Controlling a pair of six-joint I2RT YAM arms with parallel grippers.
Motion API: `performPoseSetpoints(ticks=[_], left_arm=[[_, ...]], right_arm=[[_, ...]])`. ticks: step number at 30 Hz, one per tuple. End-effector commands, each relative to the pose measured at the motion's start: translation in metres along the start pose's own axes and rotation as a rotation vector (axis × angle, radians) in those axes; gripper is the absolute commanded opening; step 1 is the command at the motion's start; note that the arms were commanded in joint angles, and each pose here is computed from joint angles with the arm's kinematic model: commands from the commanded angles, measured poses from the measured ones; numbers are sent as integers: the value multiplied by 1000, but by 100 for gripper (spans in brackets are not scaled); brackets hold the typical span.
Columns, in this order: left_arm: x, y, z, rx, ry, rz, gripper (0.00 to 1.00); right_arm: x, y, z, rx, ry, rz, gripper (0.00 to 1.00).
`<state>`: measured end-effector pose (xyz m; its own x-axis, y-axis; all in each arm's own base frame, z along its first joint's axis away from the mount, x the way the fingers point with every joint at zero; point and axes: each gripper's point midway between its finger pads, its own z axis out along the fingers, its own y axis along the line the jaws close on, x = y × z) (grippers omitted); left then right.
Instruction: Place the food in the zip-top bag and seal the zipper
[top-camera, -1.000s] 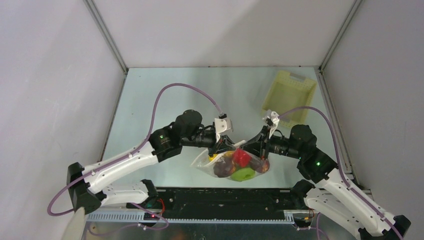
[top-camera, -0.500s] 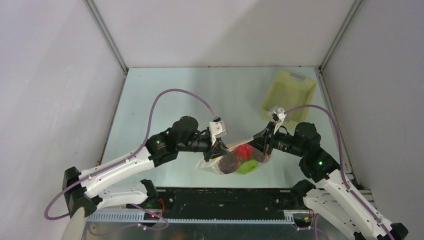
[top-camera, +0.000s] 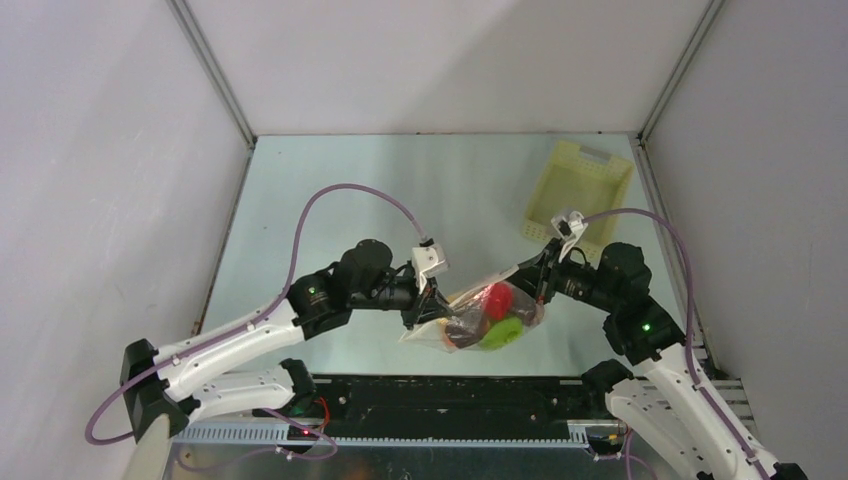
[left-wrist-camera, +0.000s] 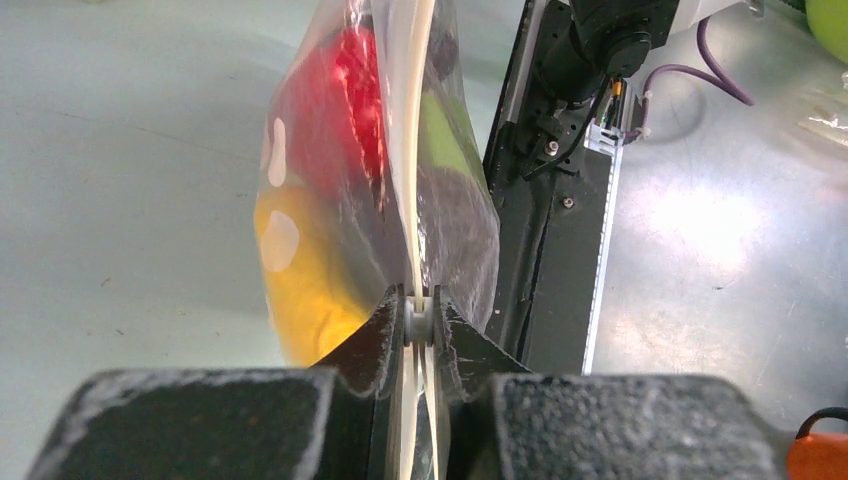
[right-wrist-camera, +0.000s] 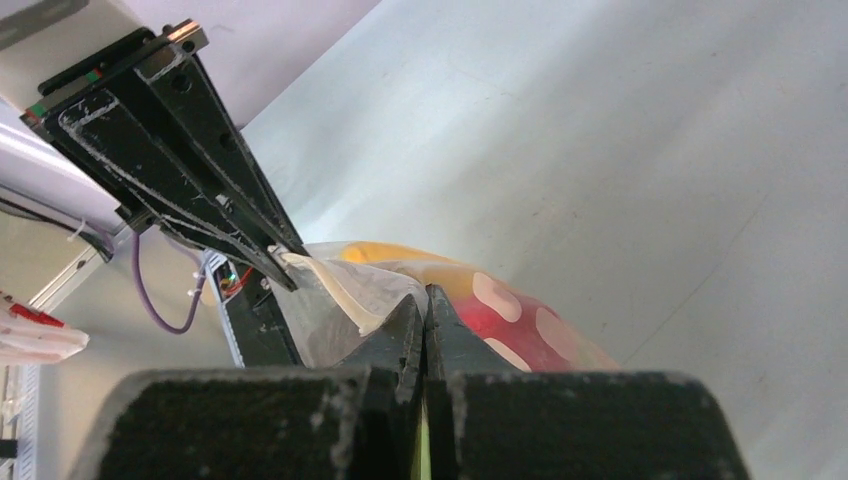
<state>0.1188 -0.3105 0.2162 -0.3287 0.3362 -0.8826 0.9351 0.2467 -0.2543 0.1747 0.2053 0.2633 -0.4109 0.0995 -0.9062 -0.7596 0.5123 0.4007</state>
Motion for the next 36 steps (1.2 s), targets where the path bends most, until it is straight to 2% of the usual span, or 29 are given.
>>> performPoseSetpoints(ticks=[1,25,36], left_arm=[[20,-6,-8,8,56,-71,0],[43,-5,-18,-39,98,-170,0],[49,-2,-29,-89,94,-208,0]], right_arm=[[-48,-7,-11,71,-156,-67,0],[-56,-50,-28,228,-187,-37,0],[-56,-54,-36,247,-192,-38,0]])
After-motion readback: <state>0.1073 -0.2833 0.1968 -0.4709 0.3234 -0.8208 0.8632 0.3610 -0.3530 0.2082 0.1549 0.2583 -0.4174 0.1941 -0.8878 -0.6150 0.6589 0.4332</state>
